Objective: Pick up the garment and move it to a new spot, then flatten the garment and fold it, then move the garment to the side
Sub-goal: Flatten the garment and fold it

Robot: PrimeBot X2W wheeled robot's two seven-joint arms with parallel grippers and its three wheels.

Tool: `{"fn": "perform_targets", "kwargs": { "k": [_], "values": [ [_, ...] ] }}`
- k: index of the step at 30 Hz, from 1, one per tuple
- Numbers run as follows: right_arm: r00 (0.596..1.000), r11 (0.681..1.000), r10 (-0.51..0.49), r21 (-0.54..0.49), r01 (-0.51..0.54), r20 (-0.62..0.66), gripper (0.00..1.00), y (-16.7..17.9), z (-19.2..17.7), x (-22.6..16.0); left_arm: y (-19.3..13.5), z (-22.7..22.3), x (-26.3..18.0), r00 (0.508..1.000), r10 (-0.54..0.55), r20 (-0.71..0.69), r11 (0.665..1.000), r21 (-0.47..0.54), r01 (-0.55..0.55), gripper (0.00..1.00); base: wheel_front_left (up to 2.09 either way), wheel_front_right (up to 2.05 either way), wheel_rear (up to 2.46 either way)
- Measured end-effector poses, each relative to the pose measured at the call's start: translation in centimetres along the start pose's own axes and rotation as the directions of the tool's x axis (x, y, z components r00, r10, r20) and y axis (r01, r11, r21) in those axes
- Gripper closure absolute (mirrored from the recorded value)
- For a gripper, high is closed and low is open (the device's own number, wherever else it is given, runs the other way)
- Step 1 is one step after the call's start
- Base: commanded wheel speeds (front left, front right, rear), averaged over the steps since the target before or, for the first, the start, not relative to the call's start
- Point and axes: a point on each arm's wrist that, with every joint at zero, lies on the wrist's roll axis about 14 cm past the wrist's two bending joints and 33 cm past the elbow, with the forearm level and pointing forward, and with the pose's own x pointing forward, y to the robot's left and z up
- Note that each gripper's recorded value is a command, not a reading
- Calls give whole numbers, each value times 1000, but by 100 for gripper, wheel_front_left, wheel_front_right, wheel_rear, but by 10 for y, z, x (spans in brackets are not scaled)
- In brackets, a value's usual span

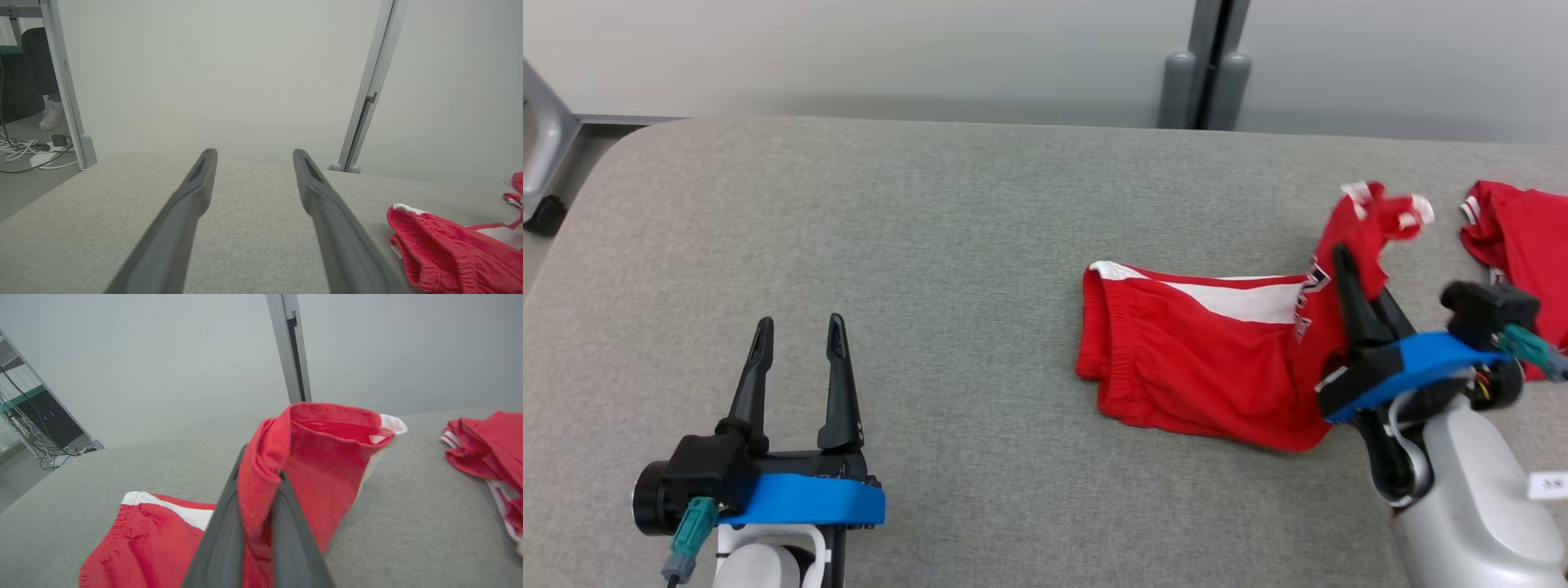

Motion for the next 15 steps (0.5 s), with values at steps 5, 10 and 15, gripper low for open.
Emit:
{"fn": "perform_targets", "kwargs": {
  "k": [5,10,15],
  "values": [
    [991,991,132,-27,-132,-7,100,55,4,21,10,6,-5,999,33,14,999,-1,-33,0,0,0,0],
    [970,970,236,-43,-239,-67,100,97,-17,26,18,8,-12,998,61,15,998,-2,-61,0,0,0,0],
    [931,935,344,-50,-352,-122,100,136,-44,17,25,6,-16,996,90,7,996,-4,-90,0,0,0,0]
  ]
}}
